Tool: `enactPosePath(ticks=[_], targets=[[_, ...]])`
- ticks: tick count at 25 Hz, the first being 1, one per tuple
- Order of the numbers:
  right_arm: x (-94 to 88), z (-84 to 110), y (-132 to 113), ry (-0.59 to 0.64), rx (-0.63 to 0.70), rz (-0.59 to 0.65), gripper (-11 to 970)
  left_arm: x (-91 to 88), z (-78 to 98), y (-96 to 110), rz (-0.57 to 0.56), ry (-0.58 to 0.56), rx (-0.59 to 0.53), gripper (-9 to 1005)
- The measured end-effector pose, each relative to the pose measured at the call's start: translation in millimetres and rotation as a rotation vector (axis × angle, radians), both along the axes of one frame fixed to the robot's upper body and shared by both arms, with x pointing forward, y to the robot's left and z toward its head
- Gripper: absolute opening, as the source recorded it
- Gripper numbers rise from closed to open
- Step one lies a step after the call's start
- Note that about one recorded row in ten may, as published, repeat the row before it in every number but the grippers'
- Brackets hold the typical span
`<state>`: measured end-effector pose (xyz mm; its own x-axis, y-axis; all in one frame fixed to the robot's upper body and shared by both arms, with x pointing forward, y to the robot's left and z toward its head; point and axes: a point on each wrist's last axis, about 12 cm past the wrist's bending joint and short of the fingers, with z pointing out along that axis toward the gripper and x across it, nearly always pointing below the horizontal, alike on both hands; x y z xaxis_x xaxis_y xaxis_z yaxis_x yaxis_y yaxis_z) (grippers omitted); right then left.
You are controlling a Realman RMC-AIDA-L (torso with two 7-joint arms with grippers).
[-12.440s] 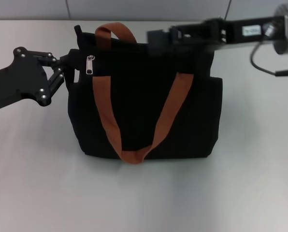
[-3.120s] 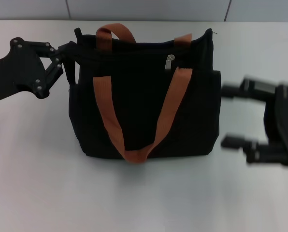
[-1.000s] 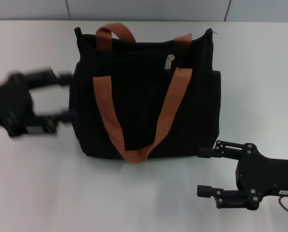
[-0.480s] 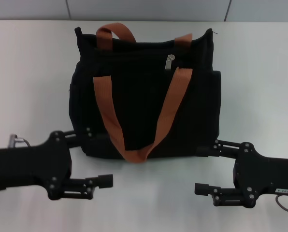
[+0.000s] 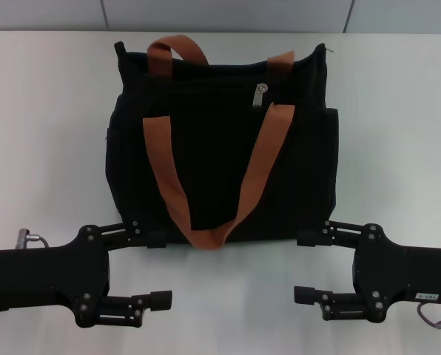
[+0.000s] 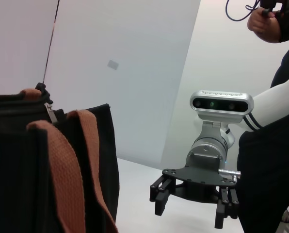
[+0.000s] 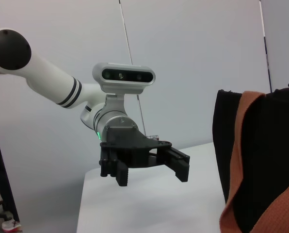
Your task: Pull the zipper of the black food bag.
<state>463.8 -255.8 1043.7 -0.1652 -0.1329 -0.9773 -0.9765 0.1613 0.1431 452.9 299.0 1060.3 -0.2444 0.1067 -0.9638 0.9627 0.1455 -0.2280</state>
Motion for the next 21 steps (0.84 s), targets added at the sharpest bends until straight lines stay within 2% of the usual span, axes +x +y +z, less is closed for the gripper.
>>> enactPosePath(ticks=[21], targets=[[-0.2,0.3,0.2,0.006,0.003,0.003,762,-1.2,-1.1,-0.7,-0.011,0.006,0.007,829]])
